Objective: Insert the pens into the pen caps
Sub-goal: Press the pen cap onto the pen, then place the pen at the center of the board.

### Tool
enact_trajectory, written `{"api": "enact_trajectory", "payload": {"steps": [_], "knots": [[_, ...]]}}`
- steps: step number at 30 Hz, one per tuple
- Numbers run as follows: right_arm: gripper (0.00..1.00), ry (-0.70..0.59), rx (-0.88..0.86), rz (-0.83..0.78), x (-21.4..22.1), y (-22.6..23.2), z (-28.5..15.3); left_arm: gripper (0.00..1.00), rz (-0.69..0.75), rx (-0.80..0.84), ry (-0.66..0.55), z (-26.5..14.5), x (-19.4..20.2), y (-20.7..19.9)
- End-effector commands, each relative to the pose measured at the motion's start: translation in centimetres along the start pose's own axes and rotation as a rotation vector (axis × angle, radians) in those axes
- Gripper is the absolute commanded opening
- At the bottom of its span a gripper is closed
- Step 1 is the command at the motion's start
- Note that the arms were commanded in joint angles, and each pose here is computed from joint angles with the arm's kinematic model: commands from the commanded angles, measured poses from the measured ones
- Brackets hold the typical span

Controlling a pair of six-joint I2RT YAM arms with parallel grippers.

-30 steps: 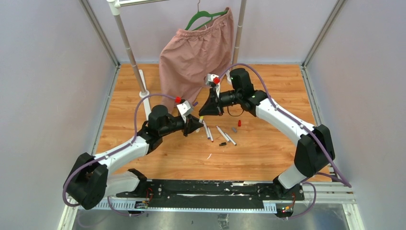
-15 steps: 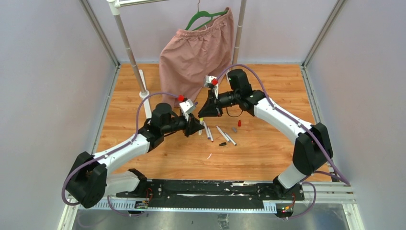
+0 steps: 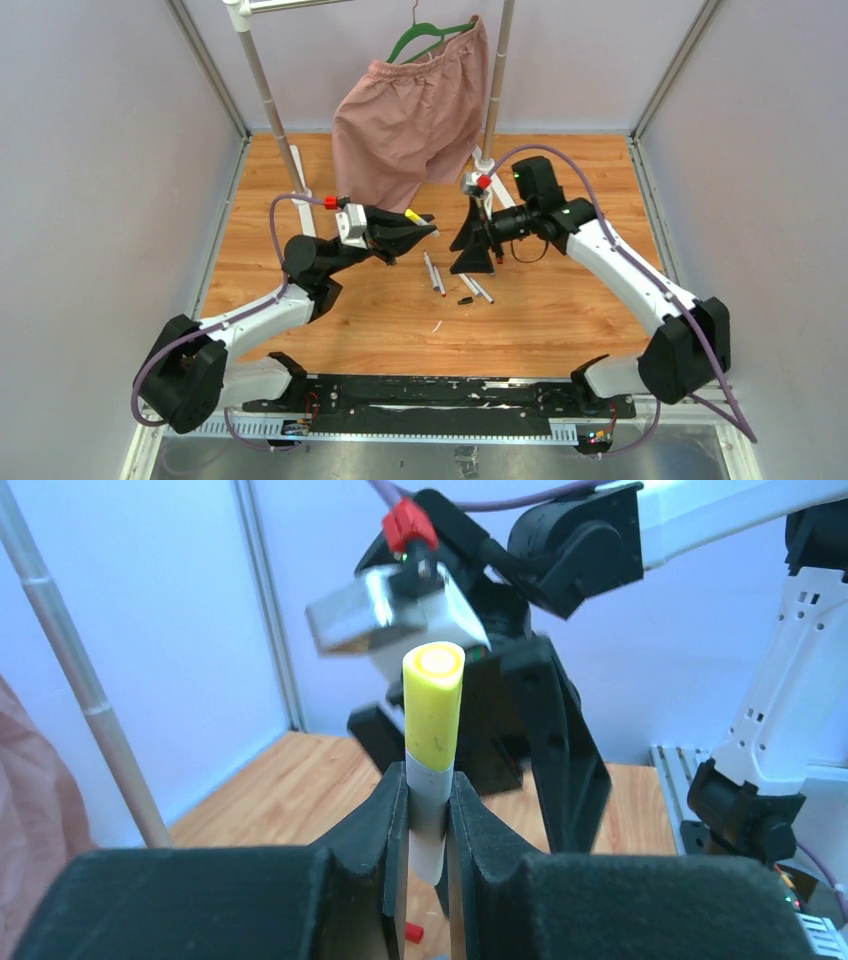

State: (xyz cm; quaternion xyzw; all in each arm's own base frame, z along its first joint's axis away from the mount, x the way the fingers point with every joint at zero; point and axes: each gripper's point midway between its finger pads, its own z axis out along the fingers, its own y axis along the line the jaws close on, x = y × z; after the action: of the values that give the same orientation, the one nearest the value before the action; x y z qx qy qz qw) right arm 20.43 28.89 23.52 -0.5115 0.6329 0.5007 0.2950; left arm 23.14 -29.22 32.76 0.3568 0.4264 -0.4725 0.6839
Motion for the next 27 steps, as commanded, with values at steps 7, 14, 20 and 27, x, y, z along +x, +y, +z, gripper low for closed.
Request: {"api": "enact_trajectory", "payload": {"steps": [7, 14, 20, 27], "knots": [[0.69, -0.126, -0.024, -0.172, -0.7, 3.0, -4.6, 0.00, -0.073, 0.035, -0.133, -2.0, 0.1, -2.3], [0.72, -0.175, -0.133, -0.627, 3.0, 6.0, -4.4, 0.00, -0.097, 0.098, -0.065, -2.1, 3.5, -4.4], [0.75, -0.172, -0.168, -0.929, 5.6, 7.4, -4.5, 0.00, -0.062, 0.116, -0.022, -2.1, 5.9, -5.6], [0.73, -0.160, -0.167, -0.922, 6.2, 6.9, -4.4, 0.00, -0.020, 0.169, -0.005, -2.2, 7.2, -8.0]]}}
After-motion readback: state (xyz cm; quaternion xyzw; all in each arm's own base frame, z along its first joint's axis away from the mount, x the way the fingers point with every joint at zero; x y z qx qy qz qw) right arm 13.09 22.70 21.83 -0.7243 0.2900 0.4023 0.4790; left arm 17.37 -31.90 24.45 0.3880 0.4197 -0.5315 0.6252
